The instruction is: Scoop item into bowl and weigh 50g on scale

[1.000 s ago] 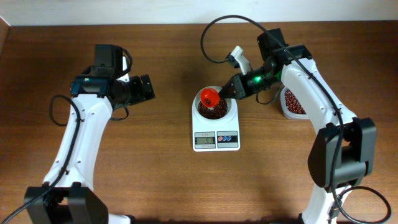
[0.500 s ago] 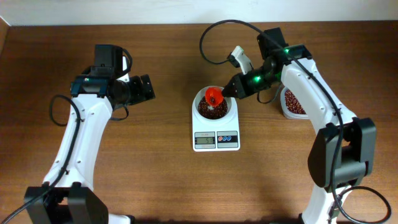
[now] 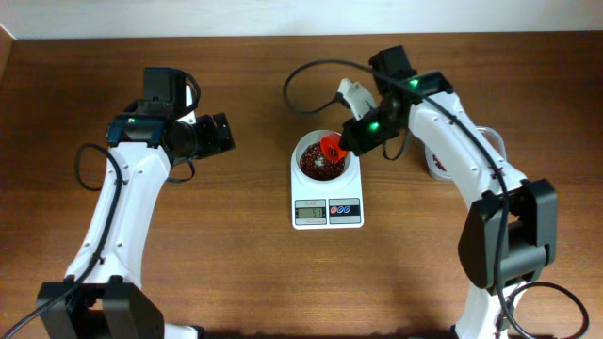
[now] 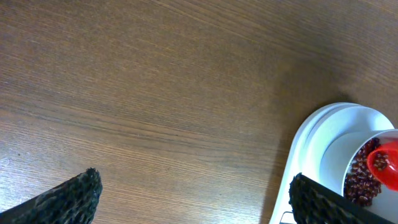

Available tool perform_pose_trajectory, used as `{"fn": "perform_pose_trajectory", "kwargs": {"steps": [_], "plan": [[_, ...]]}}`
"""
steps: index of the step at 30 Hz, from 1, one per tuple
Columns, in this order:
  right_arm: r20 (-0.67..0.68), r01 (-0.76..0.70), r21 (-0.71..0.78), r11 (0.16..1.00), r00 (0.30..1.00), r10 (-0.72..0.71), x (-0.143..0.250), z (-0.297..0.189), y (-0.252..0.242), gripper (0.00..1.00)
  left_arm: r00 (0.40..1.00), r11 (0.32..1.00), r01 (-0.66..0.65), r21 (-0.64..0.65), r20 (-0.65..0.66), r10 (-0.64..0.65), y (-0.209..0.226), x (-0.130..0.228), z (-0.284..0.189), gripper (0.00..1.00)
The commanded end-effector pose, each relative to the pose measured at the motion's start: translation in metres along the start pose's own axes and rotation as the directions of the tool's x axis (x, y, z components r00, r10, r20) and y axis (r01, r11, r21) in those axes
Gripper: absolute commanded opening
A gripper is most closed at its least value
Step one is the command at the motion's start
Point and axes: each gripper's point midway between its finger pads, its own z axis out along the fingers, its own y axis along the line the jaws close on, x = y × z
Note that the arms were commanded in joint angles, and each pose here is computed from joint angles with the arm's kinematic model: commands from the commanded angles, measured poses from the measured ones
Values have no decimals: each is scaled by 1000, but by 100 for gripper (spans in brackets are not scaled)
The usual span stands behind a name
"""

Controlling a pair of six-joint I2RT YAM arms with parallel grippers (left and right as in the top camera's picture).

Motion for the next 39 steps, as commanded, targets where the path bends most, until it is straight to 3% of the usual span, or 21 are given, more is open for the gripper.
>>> {"fn": "perform_pose_trajectory", "kwargs": {"steps": [1,11,26,32,39], "plan": [[-26,39,83,996,999,-37,1,5,-1,4,1000,1000,-6,7,-6,6,-2,0,2,99],[-67,94,156,983,994,-84,3,13,6,4,1000,1000,-6,7,-6,6,-2,0,2,99],[-127,140,130,981,984,-124,16,13,12,4,1000,1000,-6,7,-5,6,-2,0,2,99],[-106,125,3,992,987,-124,17,15,34,4,1000,1000,-6,7,-6,6,-2,0,2,99],[-118,114,-19,993,986,-116,21,14,38,4,1000,1000,-6,7,-6,6,-2,0,2,99]]}}
